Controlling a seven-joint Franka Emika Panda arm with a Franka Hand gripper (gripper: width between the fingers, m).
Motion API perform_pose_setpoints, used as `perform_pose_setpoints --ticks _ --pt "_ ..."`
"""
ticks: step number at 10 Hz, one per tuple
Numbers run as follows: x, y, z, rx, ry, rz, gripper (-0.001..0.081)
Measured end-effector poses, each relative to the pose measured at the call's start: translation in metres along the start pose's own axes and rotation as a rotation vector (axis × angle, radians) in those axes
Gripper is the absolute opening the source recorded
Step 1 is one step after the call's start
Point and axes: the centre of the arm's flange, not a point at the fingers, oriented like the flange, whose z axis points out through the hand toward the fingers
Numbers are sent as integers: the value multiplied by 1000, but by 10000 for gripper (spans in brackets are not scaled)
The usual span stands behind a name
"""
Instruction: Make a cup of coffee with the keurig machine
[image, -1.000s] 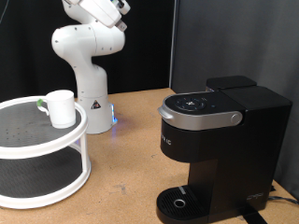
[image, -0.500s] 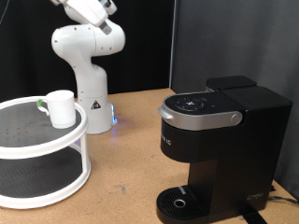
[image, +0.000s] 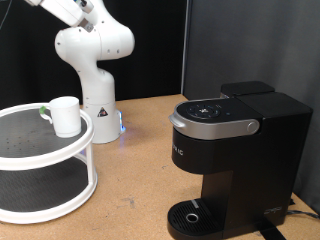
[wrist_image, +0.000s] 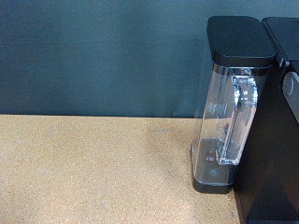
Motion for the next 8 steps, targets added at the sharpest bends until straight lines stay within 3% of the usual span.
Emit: perform_pose_setpoints --ticks 2,4,6,8 --pt "-1 1 1 -3 1 -3 0" --pt "-11 9 -9 -68 49 29 0" --pt "-39 14 -27 -129 91 89 0" --pt "-72 16 -39 -115 37 134 0"
